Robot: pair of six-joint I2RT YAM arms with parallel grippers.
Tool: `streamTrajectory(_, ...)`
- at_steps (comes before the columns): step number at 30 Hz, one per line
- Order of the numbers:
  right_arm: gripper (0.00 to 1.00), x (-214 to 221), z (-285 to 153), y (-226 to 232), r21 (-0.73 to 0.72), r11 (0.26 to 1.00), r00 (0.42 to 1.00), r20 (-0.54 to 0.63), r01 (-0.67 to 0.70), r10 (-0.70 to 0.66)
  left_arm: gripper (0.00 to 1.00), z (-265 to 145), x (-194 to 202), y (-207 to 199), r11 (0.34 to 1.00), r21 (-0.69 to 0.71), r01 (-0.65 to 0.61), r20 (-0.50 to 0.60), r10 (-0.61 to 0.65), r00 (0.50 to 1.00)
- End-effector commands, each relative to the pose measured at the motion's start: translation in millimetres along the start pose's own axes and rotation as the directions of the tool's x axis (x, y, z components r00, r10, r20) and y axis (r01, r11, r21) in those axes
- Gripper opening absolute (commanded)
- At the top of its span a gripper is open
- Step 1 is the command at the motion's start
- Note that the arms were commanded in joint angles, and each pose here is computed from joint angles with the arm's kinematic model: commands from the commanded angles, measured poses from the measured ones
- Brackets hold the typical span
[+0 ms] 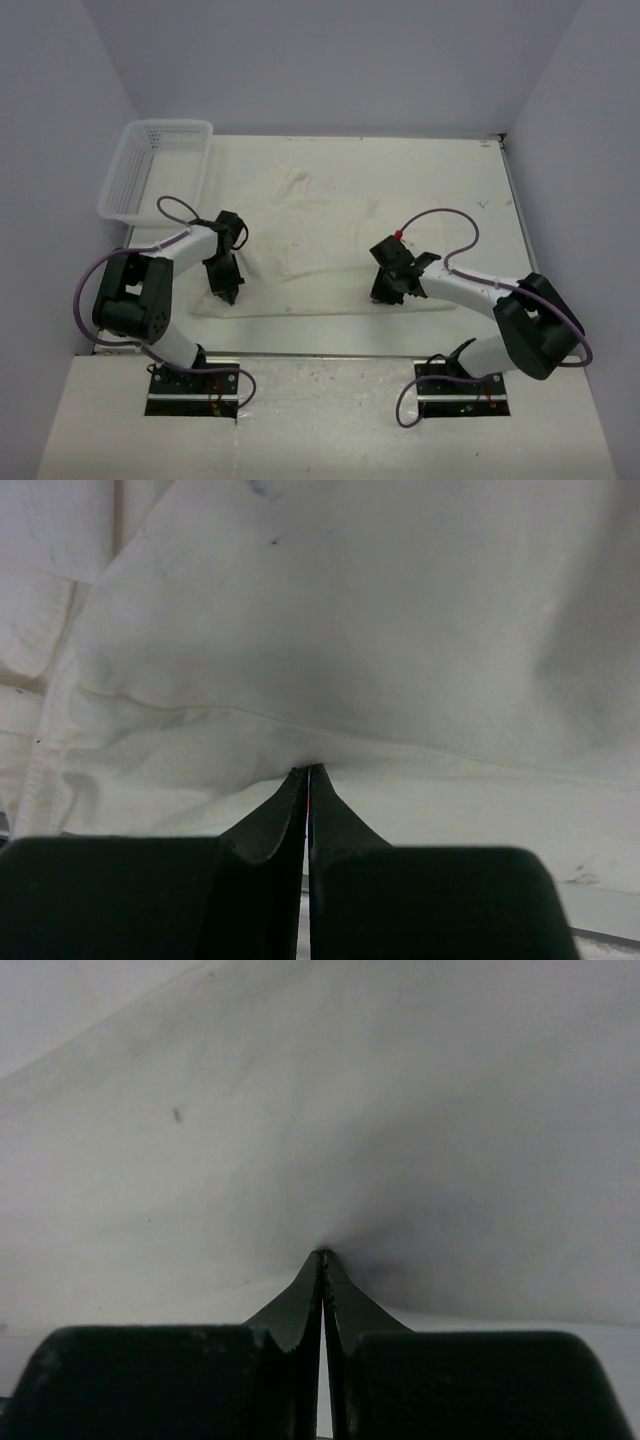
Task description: Fold and stack the t-shirts
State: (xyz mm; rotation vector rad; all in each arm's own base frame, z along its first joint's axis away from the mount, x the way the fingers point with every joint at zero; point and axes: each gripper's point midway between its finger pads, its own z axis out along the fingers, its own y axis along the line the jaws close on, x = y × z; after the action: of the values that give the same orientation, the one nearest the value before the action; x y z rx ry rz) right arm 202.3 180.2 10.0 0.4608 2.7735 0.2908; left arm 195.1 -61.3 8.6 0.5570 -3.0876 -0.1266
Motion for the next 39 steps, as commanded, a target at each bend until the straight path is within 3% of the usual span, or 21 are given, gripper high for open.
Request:
streamTrajectory(1,0.0,38.4,2.6,-54.7,0.192,0.981,0.996,-0.084,-0.003,0.02,0.0,7.3,35.7,48.9,0.979,-0.201,-0.025,-0.125,0.0,0.992)
streamTrajectory(13,0.0,49.5,-22.1,-38.3,0.195,0.98,0.999,-0.034,0.033,-0.027,0.0,-1.6,38.4,57.1,0.978,-0.21,0.003,-0.075,-0.019,0.997)
streamTrajectory(23,0.0,31.5,-81.0,18.4,0.208,0.96,0.971,0.106,0.188,-0.213,0.0,-57.6,2.8,53.0,0.983,-0.166,0.073,0.127,-0.052,0.991)
streamTrajectory(26,0.01,13.3,-94.6,43.9,0.177,0.949,0.944,0.157,0.261,-0.289,0.0,-82.2,-12.3,45.3,0.989,-0.123,0.085,0.223,-0.056,0.973)
streamTrajectory(28,0.08,3.9,-95.2,79.9,0.072,0.944,0.924,0.195,0.321,-0.329,0.0,-98.1,-25.2,37.4,0.992,-0.097,0.08,0.298,-0.048,0.953)
streamTrajectory(30,0.27,-4.1,-95.0,113.9,-0.026,0.897,0.88,0.208,0.44,-0.426,0.0,-103.1,-35.0,35.4,0.994,-0.094,0.063,0.34,-0.027,0.94)
streamTrajectory(32,0.32,-14.9,-89.6,159.4,-0.127,0.849,0.85,0.209,0.514,-0.483,0.0,-105.5,-45.4,21.6,0.999,-0.036,0.018,0.371,-0.004,0.929)
streamTrajectory(35,0.3,-18.6,-62.0,195.3,-0.174,0.773,0.792,0.167,0.61,-0.587,0.0,-111.2,-58.1,-4.3,0.994,0.103,-0.025,0.436,-0.022,0.9)
streamTrajectory(36,0.25,-27.9,-67.0,219.8,-0.218,0.757,0.787,0.194,0.616,-0.585,0.0,-115.3,-65.9,-15.1,0.986,0.161,-0.053,0.478,-0.031,0.878)
streamTrajectory(37,0.16,-25.7,-44.4,225.3,-0.24,0.744,0.78,0.137,0.624,-0.61,0.0,-116.6,-67.3,-21.7,0.978,0.195,-0.068,0.487,-0.036,0.873)
streamTrajectory(39,0.15,-34.4,-41.9,250.9,-0.295,0.724,0.778,0.146,0.624,-0.611,0.0,-120.4,-71.5,-31.0,0.968,0.237,-0.085,0.501,-0.047,0.864)
